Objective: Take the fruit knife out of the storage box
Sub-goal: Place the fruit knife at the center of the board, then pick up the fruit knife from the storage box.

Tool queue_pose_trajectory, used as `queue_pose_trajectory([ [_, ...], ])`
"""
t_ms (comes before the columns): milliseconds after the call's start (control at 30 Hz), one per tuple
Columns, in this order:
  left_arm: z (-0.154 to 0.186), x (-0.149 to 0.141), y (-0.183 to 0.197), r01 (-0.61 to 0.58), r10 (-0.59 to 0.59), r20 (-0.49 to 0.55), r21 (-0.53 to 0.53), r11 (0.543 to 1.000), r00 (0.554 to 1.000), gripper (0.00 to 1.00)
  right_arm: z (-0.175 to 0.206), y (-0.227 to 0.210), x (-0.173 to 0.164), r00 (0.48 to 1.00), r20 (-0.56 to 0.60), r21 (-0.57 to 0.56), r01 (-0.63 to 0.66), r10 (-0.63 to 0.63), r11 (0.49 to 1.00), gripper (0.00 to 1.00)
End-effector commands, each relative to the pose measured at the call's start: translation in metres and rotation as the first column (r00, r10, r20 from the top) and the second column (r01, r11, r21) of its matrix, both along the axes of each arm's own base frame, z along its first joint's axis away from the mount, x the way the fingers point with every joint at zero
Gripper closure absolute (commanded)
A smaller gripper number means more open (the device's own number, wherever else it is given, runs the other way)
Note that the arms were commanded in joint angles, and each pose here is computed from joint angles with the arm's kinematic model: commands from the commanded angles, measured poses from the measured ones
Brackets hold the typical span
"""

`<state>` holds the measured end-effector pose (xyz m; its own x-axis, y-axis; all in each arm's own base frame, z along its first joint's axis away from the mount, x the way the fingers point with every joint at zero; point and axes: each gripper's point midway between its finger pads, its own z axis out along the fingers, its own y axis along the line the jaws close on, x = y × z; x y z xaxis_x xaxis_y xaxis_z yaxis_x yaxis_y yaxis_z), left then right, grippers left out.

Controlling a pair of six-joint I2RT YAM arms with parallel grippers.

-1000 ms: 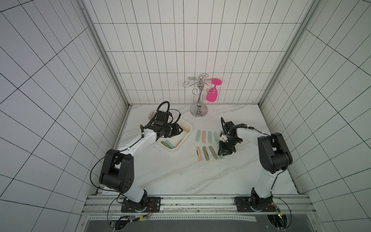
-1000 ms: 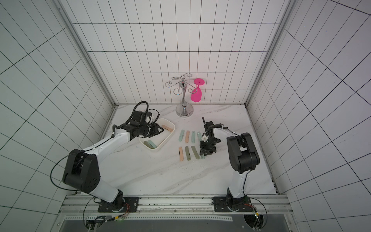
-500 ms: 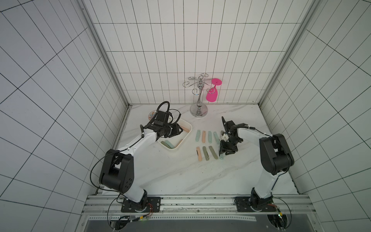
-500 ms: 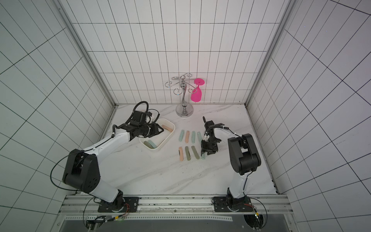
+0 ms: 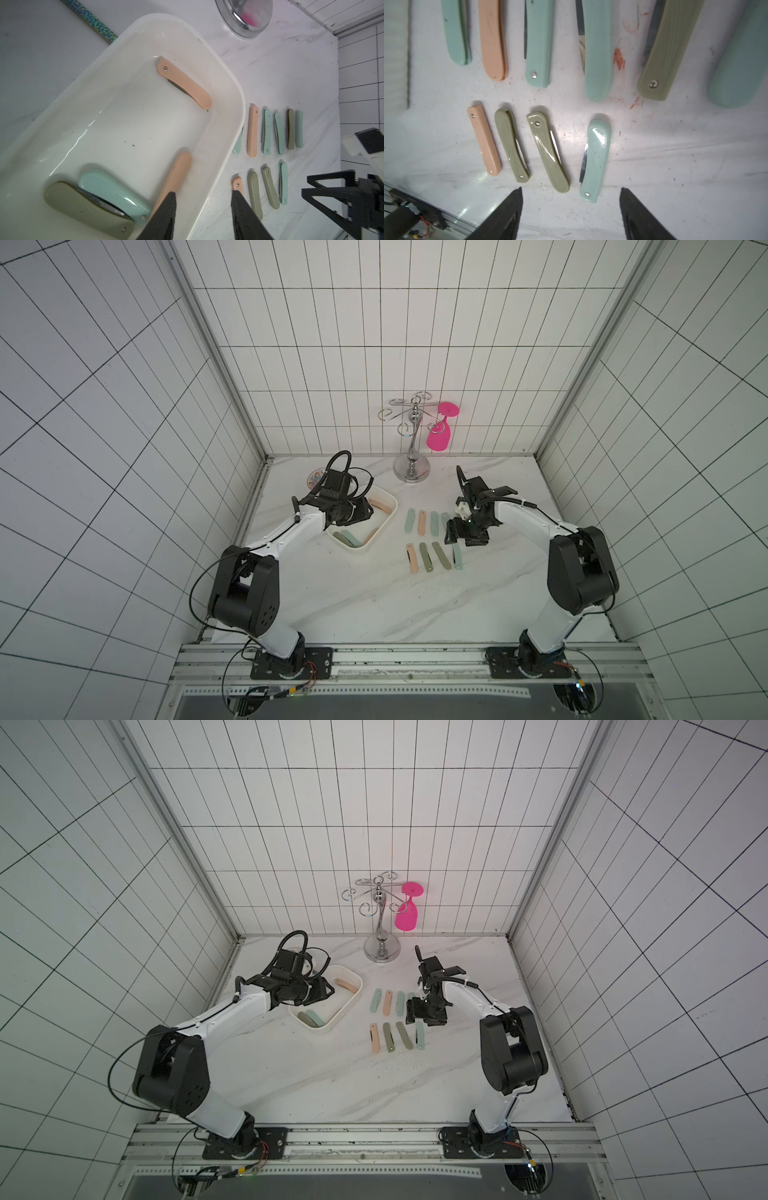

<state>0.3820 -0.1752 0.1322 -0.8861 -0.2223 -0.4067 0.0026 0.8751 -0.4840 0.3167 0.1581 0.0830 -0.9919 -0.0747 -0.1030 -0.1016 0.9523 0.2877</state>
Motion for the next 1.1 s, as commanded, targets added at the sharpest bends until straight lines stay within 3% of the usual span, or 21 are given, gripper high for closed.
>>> queue_pose_trajectory([
  [0, -0.011, 0.004, 0.020, -0.083, 0.086, -0.032, 0.094, 0.992, 0.996, 0.53, 0.022, 0.008, 0.001, 1.000, 0.021, -0.009, -0.022, 0.022, 1.000, 0.15],
  [233, -0.034, -0.005, 0.043, -0.240, 0.268, -0.116, 0.213, 0.947, 0.956, 0.55, 0.030, 0.019, 0.007, 0.999, 0.023, -0.014, -0.045, 0.045, 0.999, 0.08],
  [533, -0.067, -0.025, 0.037, -0.297, 0.396, -0.245, 0.359, 0.885, 0.885, 0.55, 0.022, 0.024, 0.009, 0.997, -0.019, -0.010, -0.078, 0.078, 0.997, 0.05],
  [833, -0.074, -0.036, 0.050, -0.374, 0.531, -0.260, 0.471, 0.799, 0.807, 0.55, 0.018, 0.024, 0.004, 0.994, -0.037, -0.001, -0.102, 0.102, 0.995, 0.02],
  [1067, -0.077, -0.034, 0.054, -0.372, 0.536, -0.241, 0.496, 0.784, 0.809, 0.54, 0.025, 0.024, 0.003, 0.995, -0.028, 0.018, -0.095, 0.095, 0.995, 0.01],
])
